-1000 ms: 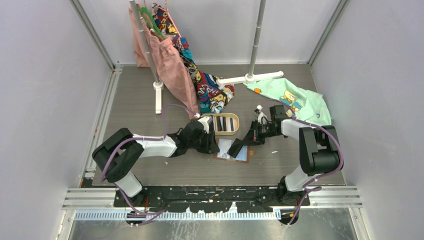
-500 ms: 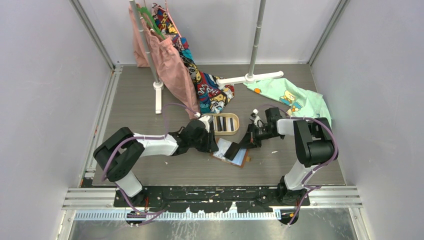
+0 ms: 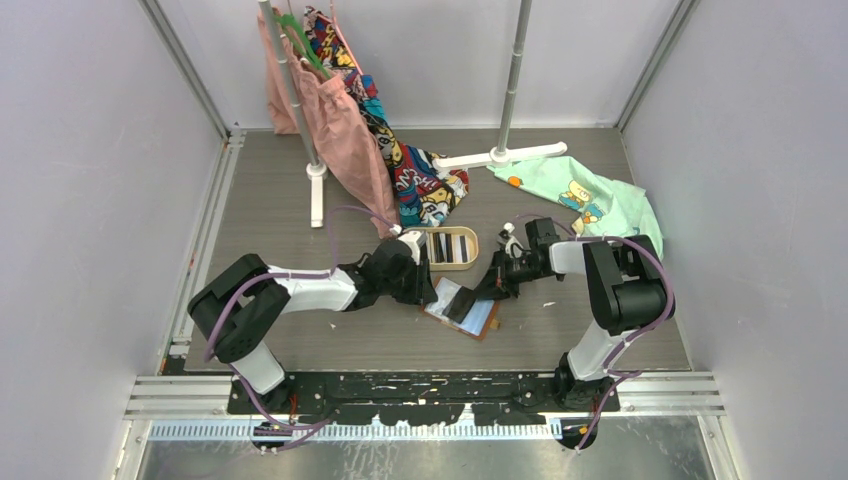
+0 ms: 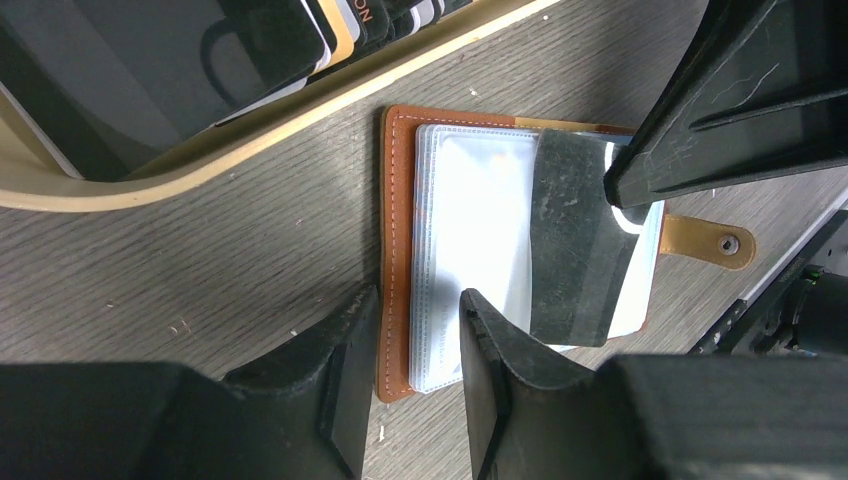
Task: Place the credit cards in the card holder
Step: Insert the credit card into the card holder.
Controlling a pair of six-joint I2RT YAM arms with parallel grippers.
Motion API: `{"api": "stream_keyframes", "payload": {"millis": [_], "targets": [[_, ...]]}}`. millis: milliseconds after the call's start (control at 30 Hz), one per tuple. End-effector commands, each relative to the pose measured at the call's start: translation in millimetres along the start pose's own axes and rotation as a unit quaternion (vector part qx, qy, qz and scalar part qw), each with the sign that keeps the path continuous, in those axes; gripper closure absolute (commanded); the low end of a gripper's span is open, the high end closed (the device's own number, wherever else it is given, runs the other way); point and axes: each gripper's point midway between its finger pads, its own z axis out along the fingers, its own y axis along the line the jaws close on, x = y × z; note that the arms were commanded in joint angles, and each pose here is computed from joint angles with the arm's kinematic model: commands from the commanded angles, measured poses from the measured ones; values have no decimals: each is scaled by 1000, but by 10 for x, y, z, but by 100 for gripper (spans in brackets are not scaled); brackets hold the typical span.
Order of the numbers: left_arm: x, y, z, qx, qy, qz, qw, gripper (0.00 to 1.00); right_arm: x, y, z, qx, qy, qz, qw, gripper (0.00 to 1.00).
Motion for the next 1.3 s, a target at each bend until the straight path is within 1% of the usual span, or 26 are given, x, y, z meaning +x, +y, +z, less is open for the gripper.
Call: {"api": "stream_keyframes", "payload": {"millis": [0,67,167,300,433,600,833,1000,1133,1200,1267], "targets": [[40,-15,16,-2,8,7,1000,64,-84,-117,24,45,-28,30,998,99],[44,6,16,-6,8,7,1000,64,-53,-163,11,63,-32,50,996,99],[45,22,22,-10,8,8,1000,64,-14,-175,-32,77,-36,50,995,99],[46,17,33,-9,8,8,1000,64,-13,-148,-50,73,-46,47,995,99],[31,6,16,-7,6,7,1000,64,3,-168,-26,75,-42,52,995,99],[42,-30,29,3,8,6,1000,64,23,-206,70,81,-21,57,995,99],[73,-38,31,9,13,5,1000,64,27,-127,184,72,1,38,997,99],[85,-50,44,14,15,5,1000,64,-84,-55,206,63,-7,20,998,99],[100,-62,67,19,18,5,1000,64,-171,24,252,48,0,10,999,99],[102,-61,69,19,18,6,1000,63,-188,53,273,41,7,8,999,97],[83,-66,54,19,14,8,1000,62,-190,64,277,40,16,6,999,92]]}}
